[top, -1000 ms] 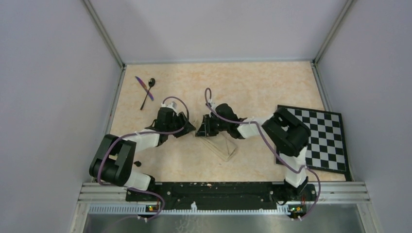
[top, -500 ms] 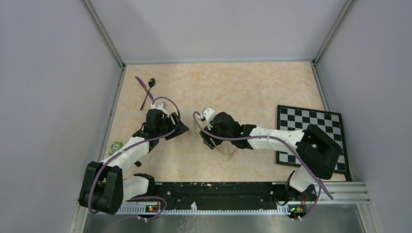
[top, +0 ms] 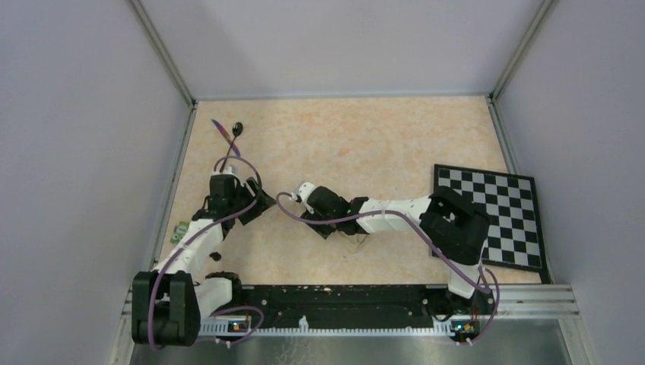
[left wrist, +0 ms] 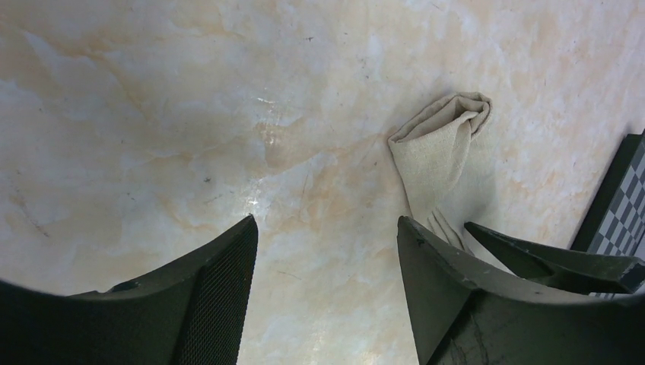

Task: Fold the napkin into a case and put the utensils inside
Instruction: Pick up the smaller rectangle-folded napkin from the center of the board, then turn over the smaller rectangle-folded napkin at the center of the board.

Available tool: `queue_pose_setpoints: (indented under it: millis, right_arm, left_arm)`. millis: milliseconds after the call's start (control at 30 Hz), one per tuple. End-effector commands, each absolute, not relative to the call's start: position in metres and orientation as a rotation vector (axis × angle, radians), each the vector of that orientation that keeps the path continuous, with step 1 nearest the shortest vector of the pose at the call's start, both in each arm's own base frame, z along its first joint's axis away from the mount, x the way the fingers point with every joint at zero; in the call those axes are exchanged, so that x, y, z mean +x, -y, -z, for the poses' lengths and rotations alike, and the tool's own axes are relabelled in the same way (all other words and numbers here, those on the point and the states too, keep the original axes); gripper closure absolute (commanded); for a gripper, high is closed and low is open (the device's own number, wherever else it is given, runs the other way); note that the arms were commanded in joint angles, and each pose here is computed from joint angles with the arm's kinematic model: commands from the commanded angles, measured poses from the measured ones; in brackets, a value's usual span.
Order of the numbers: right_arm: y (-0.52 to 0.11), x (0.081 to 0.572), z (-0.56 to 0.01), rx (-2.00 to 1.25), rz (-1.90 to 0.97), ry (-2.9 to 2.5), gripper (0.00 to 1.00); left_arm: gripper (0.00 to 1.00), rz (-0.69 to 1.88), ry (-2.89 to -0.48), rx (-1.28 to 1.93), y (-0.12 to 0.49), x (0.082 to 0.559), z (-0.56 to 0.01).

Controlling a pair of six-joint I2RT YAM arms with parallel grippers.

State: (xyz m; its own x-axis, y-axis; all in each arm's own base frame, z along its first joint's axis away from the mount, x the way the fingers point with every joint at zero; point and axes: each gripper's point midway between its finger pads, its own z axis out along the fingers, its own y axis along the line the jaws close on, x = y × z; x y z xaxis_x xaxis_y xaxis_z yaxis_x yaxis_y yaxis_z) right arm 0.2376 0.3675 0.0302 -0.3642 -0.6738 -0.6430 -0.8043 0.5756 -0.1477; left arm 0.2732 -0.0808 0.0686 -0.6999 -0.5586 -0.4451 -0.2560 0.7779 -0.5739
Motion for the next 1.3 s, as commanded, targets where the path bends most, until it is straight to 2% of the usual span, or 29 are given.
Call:
queue_pose_setpoints:
  millis: [0, 67, 100, 200, 300, 467, 700, 933, 1067, 1267]
  right_arm:
    - [-0.373, 0.240, -0.031, -1.157, -0.189, -2.122, 0.42]
    - [-0.369, 0.240, -0.024, -1.129, -0.162, -2.145, 0.44]
    - [-0.367, 0.242, -0.022, -1.107, -0.137, -2.146, 0.48]
    - [-0.360, 0.249, -0.025, -1.025, -0.052, -2.126, 0.73]
    - [-0.367, 0.250, -0.042, -0.964, -0.097, -2.095, 0.99]
    - [-0.392, 0.244, -0.080, -0.864, -0.305, -2.103, 1.00]
    - [-0.439, 0.200, -0.124, -0.588, -1.189, -2.263, 1.00]
    - [-0.442, 0.186, -0.137, -0.188, -1.897, -2.229, 1.00]
    - [-0.423, 0.198, -0.117, -0.040, -2.060, -2.174, 1.00]
    - [-0.381, 0.221, -0.086, 0.016, -1.972, -2.206, 1.00]
  left_arm:
    - [0.27, 0.663, -2.328, -0.579, 0.081, 0.269, -0.072]
    - [0.27, 0.671, -2.318, -0.581, 0.082, 0.269, -0.073]
    - [0.27, 0.676, -2.315, -0.581, 0.082, 0.269, -0.074]
    - [0.27, 0.682, -2.308, -0.582, 0.082, 0.269, -0.075]
    - [0.27, 0.675, -2.305, -0.587, 0.081, 0.270, -0.076]
    - [0.27, 0.669, -2.295, -0.584, 0.080, 0.268, -0.081]
    - [0.27, 0.633, -2.242, -0.584, 0.073, 0.269, -0.104]
    - [0.26, 0.617, -2.134, -0.542, 0.068, 0.269, -0.145]
    - [0.26, 0.646, -2.122, -0.497, 0.073, 0.269, -0.155]
    - [0.25, 0.851, -2.139, -0.362, 0.104, 0.267, -0.159]
